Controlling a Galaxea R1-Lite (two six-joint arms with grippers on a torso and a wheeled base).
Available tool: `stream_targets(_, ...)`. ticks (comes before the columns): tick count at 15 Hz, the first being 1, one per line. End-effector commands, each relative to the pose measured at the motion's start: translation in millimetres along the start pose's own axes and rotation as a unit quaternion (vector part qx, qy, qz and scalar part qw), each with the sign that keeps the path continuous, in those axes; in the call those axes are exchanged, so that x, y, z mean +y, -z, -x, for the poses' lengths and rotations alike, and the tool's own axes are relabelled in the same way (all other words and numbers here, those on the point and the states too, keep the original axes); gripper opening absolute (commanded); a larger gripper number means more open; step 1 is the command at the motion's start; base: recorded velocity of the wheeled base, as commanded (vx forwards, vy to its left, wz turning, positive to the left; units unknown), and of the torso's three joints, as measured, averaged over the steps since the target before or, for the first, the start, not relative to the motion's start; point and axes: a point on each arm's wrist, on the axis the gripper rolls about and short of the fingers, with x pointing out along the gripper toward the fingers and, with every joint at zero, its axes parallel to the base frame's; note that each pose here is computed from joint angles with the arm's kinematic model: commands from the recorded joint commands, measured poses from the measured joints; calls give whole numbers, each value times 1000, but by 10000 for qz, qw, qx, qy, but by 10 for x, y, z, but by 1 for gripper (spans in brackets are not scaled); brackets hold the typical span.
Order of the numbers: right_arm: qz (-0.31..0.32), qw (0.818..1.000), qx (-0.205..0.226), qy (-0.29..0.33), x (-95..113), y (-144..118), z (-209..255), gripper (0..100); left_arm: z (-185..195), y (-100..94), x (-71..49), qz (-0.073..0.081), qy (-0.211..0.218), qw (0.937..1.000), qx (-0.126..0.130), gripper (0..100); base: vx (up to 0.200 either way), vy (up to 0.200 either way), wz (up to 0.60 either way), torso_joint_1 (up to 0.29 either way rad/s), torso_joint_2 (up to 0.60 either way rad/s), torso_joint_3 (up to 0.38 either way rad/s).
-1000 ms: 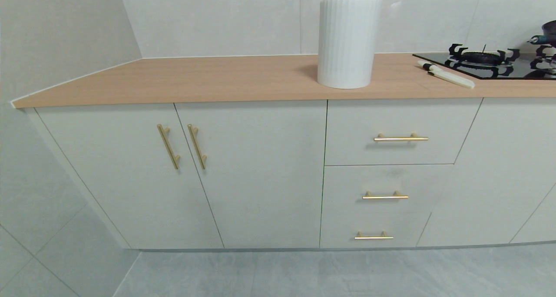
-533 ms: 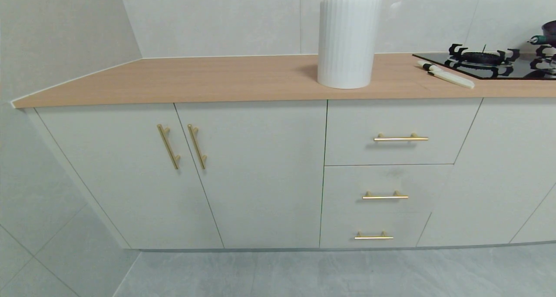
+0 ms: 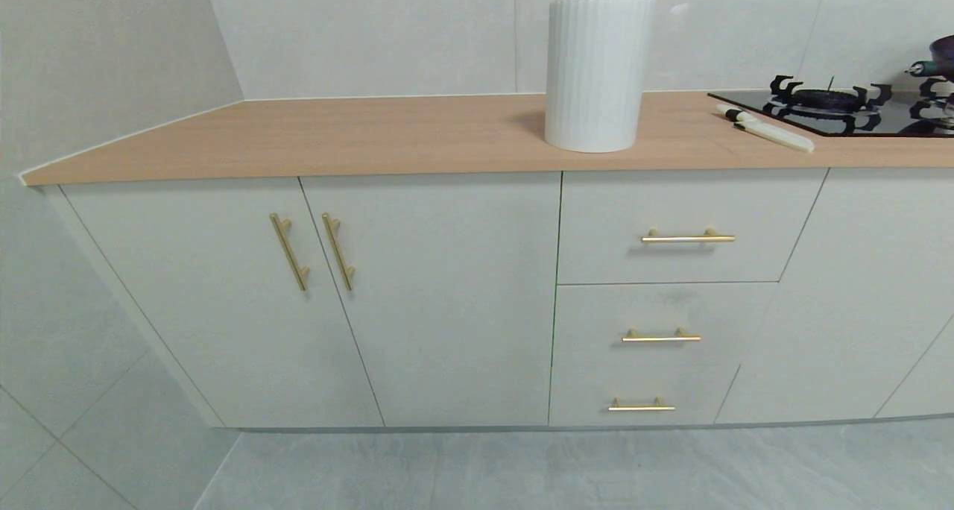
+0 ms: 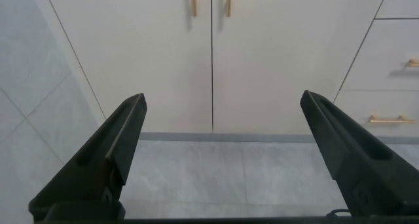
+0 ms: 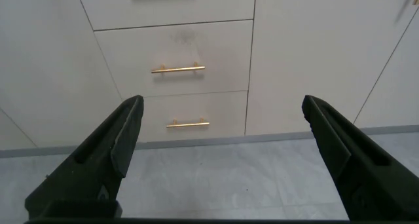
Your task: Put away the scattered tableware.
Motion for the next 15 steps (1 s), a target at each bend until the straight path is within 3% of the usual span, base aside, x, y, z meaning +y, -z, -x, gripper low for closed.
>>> stream_targets(1,-1,10000,24,2,0,1,-2,100,0,0,0,8,-1,10000,3,100,0,0,0,0,0,0)
stream_targets(3,-1,10000,24,2,0,1,-2,100,0,-1,0,23,-1,10000,-5,100,0,0,0,0,0,0)
stream_targets(15,-1,10000,25,-21,0,1,-2,100,0,-1,0,31,-1,10000,-5,100,200,0,0,4,4,2)
